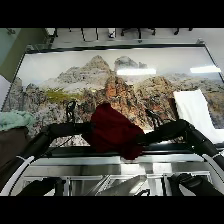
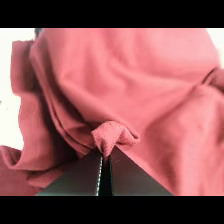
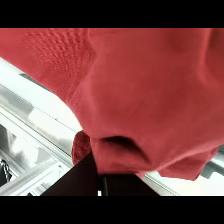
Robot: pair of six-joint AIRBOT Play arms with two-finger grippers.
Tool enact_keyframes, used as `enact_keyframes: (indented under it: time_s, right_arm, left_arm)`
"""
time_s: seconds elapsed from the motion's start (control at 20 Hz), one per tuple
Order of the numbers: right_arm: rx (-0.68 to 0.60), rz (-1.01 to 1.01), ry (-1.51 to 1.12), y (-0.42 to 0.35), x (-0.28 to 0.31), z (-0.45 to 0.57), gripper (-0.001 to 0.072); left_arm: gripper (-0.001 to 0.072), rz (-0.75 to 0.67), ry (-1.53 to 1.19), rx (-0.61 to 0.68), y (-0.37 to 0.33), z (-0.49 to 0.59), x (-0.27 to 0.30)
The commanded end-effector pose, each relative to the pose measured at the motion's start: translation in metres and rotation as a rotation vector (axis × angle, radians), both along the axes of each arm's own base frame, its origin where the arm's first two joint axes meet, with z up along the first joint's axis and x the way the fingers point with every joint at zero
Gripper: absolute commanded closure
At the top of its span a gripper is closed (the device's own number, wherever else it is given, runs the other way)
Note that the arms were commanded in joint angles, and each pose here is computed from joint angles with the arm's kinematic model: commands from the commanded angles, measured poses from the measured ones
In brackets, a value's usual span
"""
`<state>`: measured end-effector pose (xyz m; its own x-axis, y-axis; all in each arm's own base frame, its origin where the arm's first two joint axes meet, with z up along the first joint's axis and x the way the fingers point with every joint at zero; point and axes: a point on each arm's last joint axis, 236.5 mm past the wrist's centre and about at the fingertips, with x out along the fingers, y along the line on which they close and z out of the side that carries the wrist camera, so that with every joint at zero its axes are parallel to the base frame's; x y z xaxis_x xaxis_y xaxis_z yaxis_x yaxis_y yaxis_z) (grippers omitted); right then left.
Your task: Fold the shirts.
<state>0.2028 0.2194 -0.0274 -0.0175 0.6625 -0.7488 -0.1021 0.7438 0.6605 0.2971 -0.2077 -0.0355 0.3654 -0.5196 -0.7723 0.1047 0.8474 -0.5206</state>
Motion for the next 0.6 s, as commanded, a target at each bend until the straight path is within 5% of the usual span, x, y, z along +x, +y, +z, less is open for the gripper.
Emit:
enact_keyframes:
  time_s: [0.0, 0.25, 0.55]
  right_arm:
    - [0.039, -0.005, -0.144, 0.003, 0.029, 0.043, 0.0689]
    - [0.120, -0.086, -0.778, -0.037, 0.092, 0.288, 0.0689]
    - [0.062, -0.127, -1.588, -0.071, -0.029, 0.557, 0.0690]
  left_arm:
    - [0.0695, 0.027, -0.154, -0.060, 0.002, 0.059, 0.016]
    - [0.0695, 0.096, -0.668, -0.240, 0.037, 0.315, 0.013]
    - [0.0695, 0.101, -1.338, -0.414, 0.084, 0.590, -0.154]
